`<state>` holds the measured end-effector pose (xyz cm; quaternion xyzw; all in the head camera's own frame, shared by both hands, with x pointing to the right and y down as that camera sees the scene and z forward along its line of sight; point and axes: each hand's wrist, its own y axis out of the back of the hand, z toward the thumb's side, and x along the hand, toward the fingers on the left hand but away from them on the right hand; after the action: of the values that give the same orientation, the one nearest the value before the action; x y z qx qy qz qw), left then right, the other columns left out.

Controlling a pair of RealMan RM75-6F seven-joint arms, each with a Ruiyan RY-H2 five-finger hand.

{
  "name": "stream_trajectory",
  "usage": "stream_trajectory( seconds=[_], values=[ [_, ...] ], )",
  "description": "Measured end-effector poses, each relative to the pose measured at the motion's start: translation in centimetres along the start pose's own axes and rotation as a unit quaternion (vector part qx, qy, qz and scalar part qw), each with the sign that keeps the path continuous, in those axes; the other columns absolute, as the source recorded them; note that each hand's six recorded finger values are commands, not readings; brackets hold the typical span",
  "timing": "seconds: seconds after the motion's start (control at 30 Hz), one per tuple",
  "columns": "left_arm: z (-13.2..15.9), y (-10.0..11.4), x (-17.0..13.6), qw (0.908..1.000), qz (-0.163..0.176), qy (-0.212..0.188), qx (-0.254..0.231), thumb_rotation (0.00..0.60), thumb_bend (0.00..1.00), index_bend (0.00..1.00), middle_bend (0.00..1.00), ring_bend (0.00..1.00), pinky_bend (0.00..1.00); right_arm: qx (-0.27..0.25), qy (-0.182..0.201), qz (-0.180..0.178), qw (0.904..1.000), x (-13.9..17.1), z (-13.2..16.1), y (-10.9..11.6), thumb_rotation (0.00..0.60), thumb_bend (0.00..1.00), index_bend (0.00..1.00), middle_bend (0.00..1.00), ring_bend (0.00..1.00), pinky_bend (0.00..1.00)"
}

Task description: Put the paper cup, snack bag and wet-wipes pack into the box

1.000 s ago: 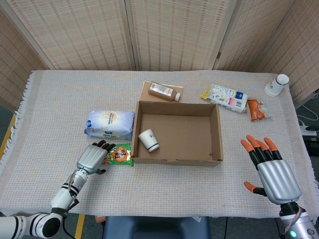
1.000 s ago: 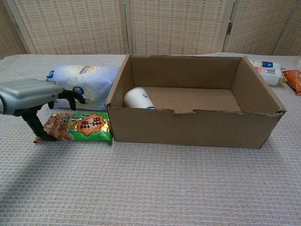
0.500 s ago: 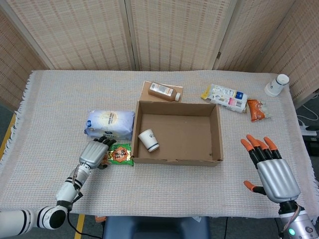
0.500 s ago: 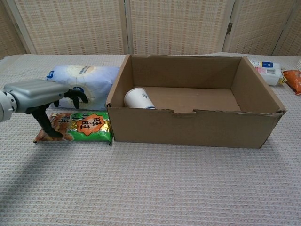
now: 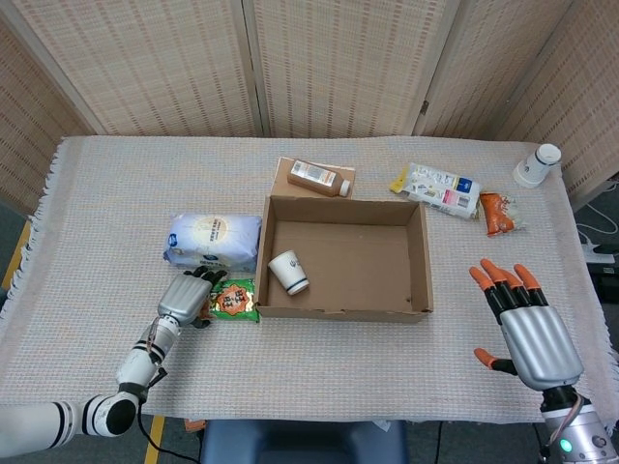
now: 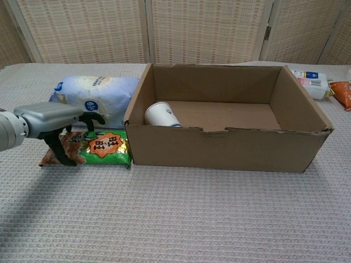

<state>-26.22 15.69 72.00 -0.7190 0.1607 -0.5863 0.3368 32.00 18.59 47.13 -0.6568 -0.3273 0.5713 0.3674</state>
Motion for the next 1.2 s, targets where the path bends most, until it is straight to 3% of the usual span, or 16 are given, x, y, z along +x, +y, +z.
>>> stream_trajectory(
  seconds=[0.23,0.4,0.6,0.93,1.2],
  values=[
    [0.3,-1.2,0.5,0.9998,-0.016,0.003,0.005,0.600,0.22,0.30,0.38,0.28,0.45,0.000,-0.002,0.000,1.0000,-0.1,-0.1,0.0,0.600,0.08,0.07,0.00,0.00,0.00],
    [0.2,-1.4,0.8,0.9999,-0.011,0.012,0.004,0.600,0.32,0.52,0.63,0.58,0.76,0.001,-0.003,0.004,1.0000,-0.2,-0.1,-0.1,0.600,0.08,0.07,0.00,0.00,0.00],
    [-0.3,-0.7,0.5,0.9998,0.011,0.017,0.005,0.600,0.44,0.73,0.86,0.77,0.92,0.001,-0.004,0.004,1.0000,-0.2,-0.1,-0.2,0.600,0.08,0.07,0.00,0.00,0.00],
    [-1.3,2.0,-1.0,0.9986,0.046,0.018,0.018,0.600,0.48,0.80,0.93,0.84,0.97,0.002,-0.005,0.006,1.0000,-0.2,-0.1,-0.3,0.600,0.08,0.07,0.00,0.00,0.00],
    [-2.4,7.6,-3.6,0.9940,0.099,0.025,0.040,0.600,0.48,0.80,0.94,0.84,0.97,0.001,-0.002,0.004,1.0000,0.0,0.0,-0.2,0.600,0.08,0.07,0.00,0.00,0.00]
  ],
)
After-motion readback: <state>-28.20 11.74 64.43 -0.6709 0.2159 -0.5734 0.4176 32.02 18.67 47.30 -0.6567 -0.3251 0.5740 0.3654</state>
